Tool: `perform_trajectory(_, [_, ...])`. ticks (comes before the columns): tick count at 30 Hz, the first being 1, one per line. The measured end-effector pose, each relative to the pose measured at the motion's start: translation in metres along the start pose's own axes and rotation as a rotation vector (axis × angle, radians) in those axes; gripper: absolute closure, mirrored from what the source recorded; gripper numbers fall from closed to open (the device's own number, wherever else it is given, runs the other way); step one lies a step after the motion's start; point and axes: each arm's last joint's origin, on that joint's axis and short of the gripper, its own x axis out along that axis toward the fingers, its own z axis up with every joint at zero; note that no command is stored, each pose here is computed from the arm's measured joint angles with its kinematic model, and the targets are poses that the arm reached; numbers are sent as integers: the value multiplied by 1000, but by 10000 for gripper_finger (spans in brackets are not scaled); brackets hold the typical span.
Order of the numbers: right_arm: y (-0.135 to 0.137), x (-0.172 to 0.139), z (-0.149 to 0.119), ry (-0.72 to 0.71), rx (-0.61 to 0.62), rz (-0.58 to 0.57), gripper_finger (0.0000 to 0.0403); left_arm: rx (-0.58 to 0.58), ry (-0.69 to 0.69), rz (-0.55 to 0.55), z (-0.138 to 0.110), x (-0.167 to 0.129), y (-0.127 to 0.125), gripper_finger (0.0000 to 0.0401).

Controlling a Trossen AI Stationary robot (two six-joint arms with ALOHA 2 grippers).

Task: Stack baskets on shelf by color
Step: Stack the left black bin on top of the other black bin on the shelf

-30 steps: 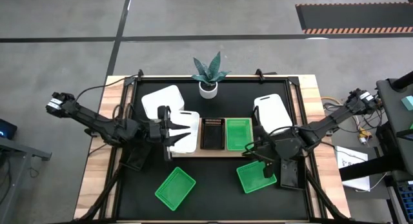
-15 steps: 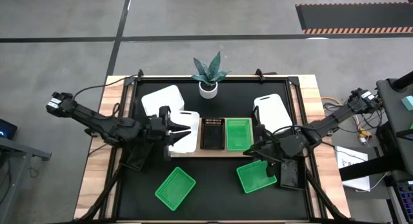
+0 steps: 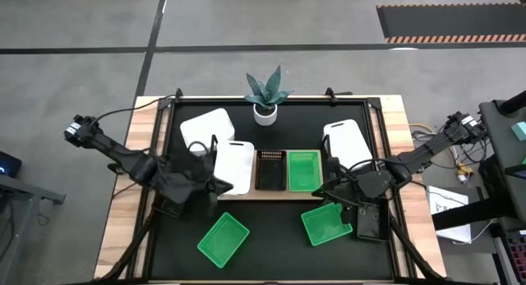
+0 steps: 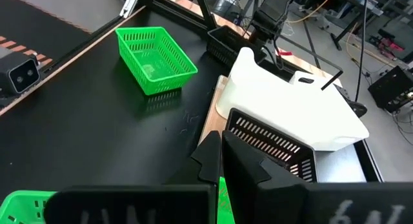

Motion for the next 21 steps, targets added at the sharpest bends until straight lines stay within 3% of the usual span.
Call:
perform_trajectory(6, [0, 0, -1, 6, -2, 1, 394, -205, 438, 246, -3, -33, 2, 400])
perform_trajectory(10, [0, 0, -1, 5, -1, 1, 394, -232, 712, 481, -22, -35, 9, 400])
perform_trajectory(13, [0, 1, -1, 7, -1, 1, 394, -224, 800, 587, -39, -22, 15, 400])
perform_trajectory(21, [0, 1, -1, 5, 10, 4, 394, -138, 973, 707, -79, 13, 32, 399])
